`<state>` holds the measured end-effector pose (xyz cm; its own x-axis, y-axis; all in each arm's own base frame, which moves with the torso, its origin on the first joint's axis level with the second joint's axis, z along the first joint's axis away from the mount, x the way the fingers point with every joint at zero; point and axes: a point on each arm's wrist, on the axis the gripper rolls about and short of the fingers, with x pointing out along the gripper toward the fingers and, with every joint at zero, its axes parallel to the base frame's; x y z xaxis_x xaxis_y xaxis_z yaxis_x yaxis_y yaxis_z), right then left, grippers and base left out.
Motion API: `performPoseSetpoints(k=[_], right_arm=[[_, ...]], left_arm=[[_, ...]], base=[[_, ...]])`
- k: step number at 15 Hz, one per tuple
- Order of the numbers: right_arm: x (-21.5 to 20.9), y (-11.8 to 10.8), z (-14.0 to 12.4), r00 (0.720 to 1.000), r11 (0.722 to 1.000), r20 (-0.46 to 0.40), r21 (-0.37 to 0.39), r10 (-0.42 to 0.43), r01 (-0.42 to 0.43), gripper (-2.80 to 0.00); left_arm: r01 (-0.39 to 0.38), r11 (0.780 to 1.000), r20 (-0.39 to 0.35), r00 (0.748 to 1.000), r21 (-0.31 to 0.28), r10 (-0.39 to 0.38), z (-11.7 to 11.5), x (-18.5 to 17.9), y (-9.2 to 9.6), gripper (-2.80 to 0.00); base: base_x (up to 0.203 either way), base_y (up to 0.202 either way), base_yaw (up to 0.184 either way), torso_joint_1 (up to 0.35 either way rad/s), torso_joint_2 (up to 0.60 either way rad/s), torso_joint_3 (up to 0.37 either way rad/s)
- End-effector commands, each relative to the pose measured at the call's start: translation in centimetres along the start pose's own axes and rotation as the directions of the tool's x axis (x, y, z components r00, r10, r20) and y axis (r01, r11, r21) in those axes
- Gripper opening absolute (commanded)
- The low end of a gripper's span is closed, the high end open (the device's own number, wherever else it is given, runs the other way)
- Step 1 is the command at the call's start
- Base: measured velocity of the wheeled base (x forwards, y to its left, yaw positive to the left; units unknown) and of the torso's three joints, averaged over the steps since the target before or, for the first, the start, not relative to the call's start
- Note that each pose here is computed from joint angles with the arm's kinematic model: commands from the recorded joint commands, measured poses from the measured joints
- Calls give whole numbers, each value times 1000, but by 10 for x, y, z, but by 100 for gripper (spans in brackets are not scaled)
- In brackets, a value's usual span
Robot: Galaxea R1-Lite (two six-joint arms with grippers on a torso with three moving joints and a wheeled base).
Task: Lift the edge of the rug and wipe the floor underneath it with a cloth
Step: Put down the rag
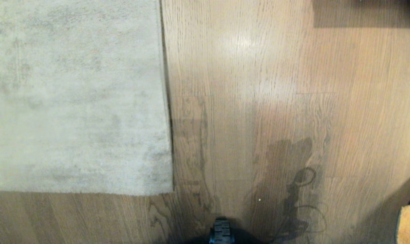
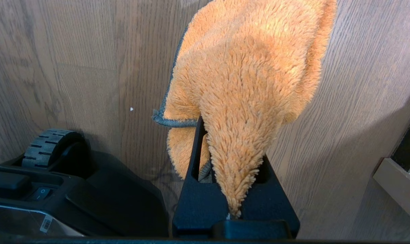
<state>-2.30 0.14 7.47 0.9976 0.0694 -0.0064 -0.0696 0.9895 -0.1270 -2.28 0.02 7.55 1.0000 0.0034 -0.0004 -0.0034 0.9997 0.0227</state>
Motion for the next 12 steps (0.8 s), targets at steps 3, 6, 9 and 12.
performPoseSetpoints(k=[3,6,9,12], right_arm=[[0,0,0,1000,1000,-1,-1,1,-1,-280],[0,0,0,1000,1000,-1,-1,1,-1,-280],[0,0,0,1000,1000,-1,-7,1,-1,-280],[0,0,0,1000,1000,-1,-1,1,-1,-280]], left_arm=[[0,1000,0,1000,1,0,0,0,0,-280],[-1,1000,0,1000,0,1,0,0,0,-280],[-1,1000,0,1000,0,1,0,0,0,-280],[-1,1000,0,1000,0,1,0,0,0,-280]], base=[[0,0,0,0,0,0],[0,0,0,0,0,0],[0,0,0,0,0,0],[0,0,0,0,0,0]])
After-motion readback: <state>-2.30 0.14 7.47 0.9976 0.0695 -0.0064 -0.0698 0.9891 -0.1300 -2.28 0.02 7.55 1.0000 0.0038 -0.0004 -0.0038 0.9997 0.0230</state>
